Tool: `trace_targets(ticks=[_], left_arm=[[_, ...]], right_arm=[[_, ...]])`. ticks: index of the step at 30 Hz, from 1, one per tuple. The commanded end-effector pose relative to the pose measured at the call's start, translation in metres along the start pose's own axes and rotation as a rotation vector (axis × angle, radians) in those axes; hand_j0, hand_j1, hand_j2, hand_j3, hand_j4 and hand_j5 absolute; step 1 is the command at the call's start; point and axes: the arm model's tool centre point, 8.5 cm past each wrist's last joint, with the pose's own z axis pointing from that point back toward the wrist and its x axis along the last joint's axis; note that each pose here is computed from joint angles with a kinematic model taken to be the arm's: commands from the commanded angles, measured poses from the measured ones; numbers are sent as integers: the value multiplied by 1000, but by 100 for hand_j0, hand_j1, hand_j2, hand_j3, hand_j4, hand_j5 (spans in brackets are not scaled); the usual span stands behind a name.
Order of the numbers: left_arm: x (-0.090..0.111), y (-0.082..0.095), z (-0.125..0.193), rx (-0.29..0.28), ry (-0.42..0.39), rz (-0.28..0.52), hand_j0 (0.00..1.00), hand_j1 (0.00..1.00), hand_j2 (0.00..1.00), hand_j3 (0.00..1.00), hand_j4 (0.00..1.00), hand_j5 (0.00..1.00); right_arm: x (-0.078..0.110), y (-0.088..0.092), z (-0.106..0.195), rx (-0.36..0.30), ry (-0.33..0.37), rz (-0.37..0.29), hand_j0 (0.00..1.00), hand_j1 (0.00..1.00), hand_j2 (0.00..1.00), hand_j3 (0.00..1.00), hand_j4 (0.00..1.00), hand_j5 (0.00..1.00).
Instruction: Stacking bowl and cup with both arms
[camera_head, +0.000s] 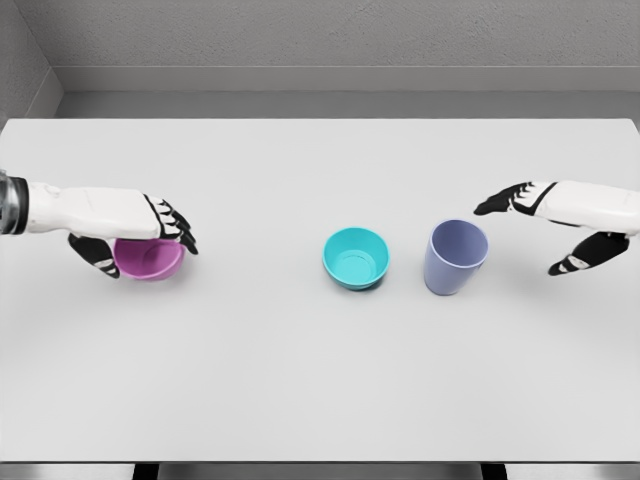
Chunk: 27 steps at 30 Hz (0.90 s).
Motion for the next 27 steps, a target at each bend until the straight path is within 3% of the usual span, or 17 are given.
trace_targets(ticks=[1,10,16,27], left_arm=[[2,4,-7,7,-11,-9,85,85,85,85,85,85],[7,15,-19,24,-38,-29,81,81,81,81,81,81],[10,21,-24,34,-52,-41,81,81,81,81,81,81],[20,41,-41,66,-97,-75,81,81,81,81,81,81]], right_arm=[[-1,3,1,40,5,-4,100,100,100,100,100,100],[1,-15,1,7,0,25,100,100,100,100,100,100],[-13,-20,-7,-22,70,-34,100,100,100,100,100,100],[-16,-17,-11,-12,70,-71,100,100,100,100,100,100]])
